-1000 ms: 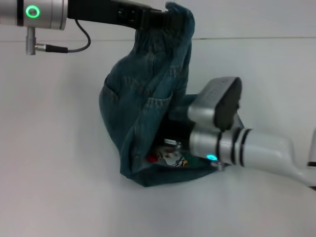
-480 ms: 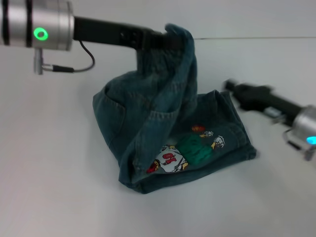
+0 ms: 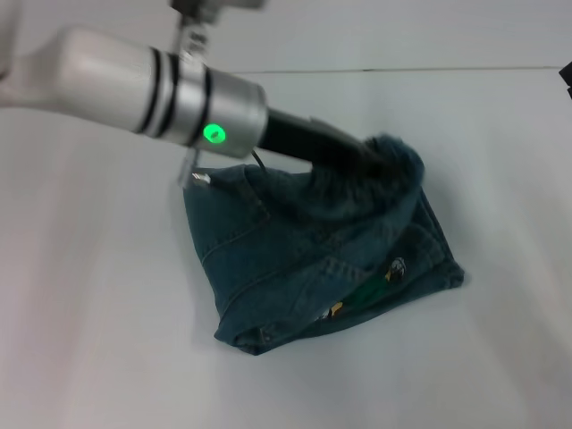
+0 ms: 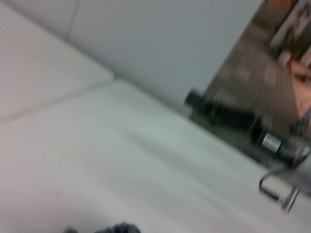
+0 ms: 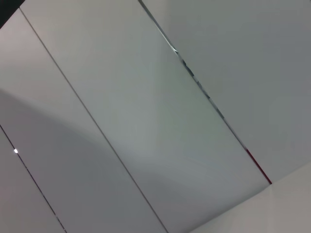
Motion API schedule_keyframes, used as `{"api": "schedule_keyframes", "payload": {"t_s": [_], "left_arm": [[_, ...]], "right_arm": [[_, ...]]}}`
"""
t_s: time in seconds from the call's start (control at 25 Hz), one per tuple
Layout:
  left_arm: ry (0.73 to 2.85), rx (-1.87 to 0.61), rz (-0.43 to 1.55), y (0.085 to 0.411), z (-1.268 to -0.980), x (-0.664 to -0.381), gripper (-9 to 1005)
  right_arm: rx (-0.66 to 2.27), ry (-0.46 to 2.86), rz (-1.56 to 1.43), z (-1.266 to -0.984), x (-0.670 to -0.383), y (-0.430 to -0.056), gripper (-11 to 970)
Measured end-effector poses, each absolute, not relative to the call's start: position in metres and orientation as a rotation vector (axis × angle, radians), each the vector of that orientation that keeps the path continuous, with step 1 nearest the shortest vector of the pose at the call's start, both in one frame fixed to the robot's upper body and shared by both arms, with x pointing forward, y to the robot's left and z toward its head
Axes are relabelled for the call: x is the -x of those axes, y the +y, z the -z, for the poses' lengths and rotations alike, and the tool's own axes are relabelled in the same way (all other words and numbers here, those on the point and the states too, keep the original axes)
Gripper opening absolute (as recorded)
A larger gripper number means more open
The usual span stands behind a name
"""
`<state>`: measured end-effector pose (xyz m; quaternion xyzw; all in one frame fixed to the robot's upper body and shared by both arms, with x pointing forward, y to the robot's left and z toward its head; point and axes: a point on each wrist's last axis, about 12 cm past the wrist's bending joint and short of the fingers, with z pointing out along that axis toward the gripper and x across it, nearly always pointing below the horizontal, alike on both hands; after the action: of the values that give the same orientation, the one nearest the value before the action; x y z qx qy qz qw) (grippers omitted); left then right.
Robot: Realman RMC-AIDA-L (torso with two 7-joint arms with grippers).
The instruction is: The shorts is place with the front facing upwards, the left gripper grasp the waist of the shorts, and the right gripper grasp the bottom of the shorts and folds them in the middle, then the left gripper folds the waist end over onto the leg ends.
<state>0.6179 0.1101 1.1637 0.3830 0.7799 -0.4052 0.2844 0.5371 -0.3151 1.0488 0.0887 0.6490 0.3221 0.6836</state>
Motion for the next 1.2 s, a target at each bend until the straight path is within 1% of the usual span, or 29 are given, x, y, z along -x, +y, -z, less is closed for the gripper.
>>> {"api": "schedule_keyframes", "payload": {"t_s": [0.24, 0.56, 0.72, 0.92, 1.0, 1.2], "left_arm": [[2.138, -1.097, 1.046, 0.085, -1.145, -0.612, 82], [2.116, -1.090, 1.066, 0.084, -1.144, -0.609, 325], [2.028, -1.054, 1.120, 0.087, -1.146, -0.608, 459], [1.920, -1.017, 1.165, 0.090, -1.143, -0.605, 696], [1.884, -0.988, 1.183, 0.090, -1.141, -0.605, 882], [1.788, -0.864, 1.221, 0.104, -1.133, -0.601, 916]], "right_arm": [[-0.204, 1.469, -0.736, -1.045, -0.536, -0.310, 9], [-0.212, 1.489, -0.741, -1.042, -0.535, -0.308, 8], [-0.210, 1.492, -0.742, -1.042, -0.535, -0.307, 8], [-0.211, 1.494, -0.744, -1.041, -0.536, -0.306, 17], [-0.210, 1.497, -0.745, -1.041, -0.536, -0.305, 22], [-0.203, 1.495, -0.749, -1.041, -0.534, -0.305, 32]]}}
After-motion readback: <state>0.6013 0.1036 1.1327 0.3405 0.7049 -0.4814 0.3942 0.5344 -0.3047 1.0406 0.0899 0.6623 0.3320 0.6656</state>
